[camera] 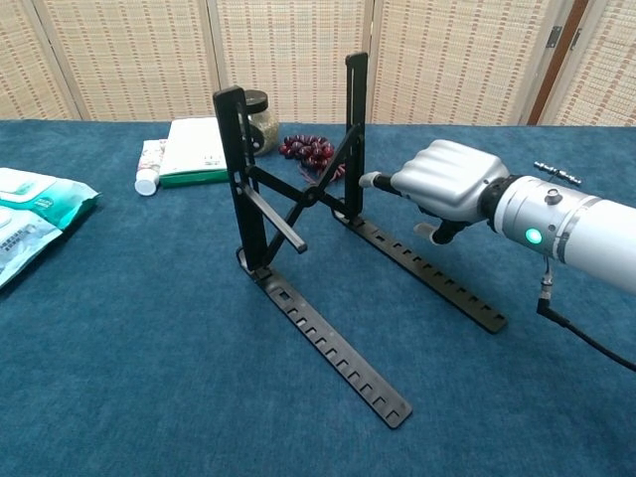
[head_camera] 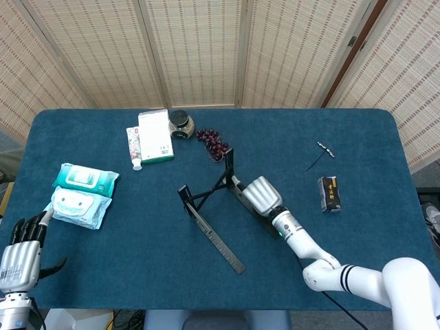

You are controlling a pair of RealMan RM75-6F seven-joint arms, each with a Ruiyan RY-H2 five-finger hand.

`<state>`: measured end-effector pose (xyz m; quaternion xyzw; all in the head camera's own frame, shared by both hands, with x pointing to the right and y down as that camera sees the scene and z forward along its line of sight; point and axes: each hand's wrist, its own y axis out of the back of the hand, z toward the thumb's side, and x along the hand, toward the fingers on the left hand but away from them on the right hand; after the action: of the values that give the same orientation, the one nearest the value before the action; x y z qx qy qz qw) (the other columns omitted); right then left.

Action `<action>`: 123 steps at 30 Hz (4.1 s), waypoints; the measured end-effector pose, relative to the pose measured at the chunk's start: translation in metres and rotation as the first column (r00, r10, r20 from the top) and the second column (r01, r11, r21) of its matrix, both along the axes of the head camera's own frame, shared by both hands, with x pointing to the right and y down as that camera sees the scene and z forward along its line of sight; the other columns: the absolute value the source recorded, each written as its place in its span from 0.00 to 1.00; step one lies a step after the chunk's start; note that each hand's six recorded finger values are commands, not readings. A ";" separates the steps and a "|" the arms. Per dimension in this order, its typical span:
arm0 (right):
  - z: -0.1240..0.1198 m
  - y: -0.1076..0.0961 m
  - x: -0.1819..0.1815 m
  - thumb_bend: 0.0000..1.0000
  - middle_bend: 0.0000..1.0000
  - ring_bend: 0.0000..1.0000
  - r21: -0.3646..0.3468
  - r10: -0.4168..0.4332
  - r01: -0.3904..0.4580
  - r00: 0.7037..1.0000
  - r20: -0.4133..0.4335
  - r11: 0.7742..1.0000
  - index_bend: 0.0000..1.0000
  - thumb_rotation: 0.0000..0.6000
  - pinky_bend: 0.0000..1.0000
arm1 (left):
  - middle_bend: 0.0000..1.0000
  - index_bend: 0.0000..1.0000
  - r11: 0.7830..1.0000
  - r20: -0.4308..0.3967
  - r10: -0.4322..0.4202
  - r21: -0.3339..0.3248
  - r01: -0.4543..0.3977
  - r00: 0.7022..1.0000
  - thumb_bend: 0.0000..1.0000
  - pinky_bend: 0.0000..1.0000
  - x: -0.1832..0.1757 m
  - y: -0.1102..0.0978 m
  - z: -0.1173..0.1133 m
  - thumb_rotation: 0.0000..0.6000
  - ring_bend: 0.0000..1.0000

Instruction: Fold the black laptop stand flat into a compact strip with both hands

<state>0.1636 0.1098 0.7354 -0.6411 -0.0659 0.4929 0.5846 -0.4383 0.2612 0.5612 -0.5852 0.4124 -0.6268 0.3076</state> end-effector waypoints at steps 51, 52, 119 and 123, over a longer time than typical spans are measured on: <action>-0.193 -0.068 0.130 0.18 0.30 0.29 0.199 0.387 -0.452 0.874 0.294 0.870 0.00 1.00 0.69 | 0.09 0.12 0.807 -0.785 0.330 -0.054 -0.588 0.524 0.15 0.00 0.199 -0.075 0.020 1.00 0.10; -0.193 -0.068 0.131 0.18 0.30 0.29 0.198 0.390 -0.455 0.873 0.292 0.868 0.00 1.00 0.69 | 0.09 0.12 0.800 -0.799 0.324 -0.053 -0.598 0.506 0.15 0.00 0.206 -0.077 0.022 1.00 0.10; -0.179 -0.053 0.137 0.00 0.26 0.20 -0.131 0.511 -0.505 0.757 0.406 0.853 0.00 1.00 0.47 | 0.10 0.12 0.848 -0.795 0.150 -0.202 -0.490 0.587 0.15 0.00 0.186 -0.095 0.085 1.00 0.10; -0.170 -0.052 0.121 0.00 0.22 0.15 -0.268 0.546 -0.476 0.720 0.428 0.838 0.00 1.00 0.40 | 0.10 0.12 0.872 -0.752 0.142 -0.214 -0.441 0.644 0.15 0.00 0.158 -0.096 0.078 1.00 0.10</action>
<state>0.2849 0.0576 0.5653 -0.7395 -0.3515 0.4601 0.3433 -0.2806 0.1656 0.6388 -0.8890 0.2678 -0.3570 0.1027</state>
